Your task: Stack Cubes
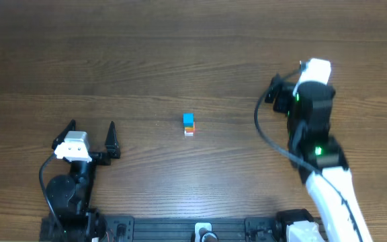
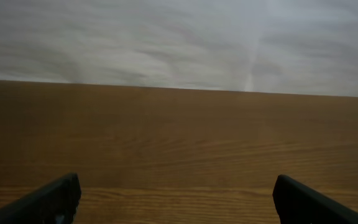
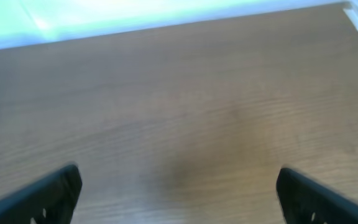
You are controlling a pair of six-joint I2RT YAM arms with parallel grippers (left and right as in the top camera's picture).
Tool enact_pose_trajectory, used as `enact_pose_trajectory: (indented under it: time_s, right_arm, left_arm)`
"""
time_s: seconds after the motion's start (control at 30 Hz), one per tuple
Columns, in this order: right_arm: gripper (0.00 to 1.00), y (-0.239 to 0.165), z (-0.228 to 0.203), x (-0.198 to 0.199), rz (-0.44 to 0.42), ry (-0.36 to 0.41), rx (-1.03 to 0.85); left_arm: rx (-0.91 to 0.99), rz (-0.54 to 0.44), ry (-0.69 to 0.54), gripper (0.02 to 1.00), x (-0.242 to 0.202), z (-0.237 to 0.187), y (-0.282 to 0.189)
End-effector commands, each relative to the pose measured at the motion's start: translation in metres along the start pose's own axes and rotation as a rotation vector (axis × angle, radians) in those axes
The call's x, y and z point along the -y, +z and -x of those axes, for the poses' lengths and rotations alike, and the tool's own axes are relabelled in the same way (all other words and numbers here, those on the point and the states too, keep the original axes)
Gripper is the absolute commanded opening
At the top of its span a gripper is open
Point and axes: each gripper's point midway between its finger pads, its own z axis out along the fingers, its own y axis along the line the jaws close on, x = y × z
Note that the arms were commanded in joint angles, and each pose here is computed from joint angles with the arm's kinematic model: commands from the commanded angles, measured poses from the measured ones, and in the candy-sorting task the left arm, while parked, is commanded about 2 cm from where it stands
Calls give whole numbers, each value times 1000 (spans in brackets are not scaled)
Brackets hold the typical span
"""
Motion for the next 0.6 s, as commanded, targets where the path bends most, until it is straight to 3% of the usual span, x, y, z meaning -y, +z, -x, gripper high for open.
enact_pose_trajectory:
  time_s: [0.03,0.6]
  right_arm:
    - [993,-18,-30,7,49,14,87]
    - [991,-55,-71,27,92,18,333]
  left_arm:
    - [0,-1,4,1000,0,-1,0]
    - [0,-1,4,1000,0,-1,0]
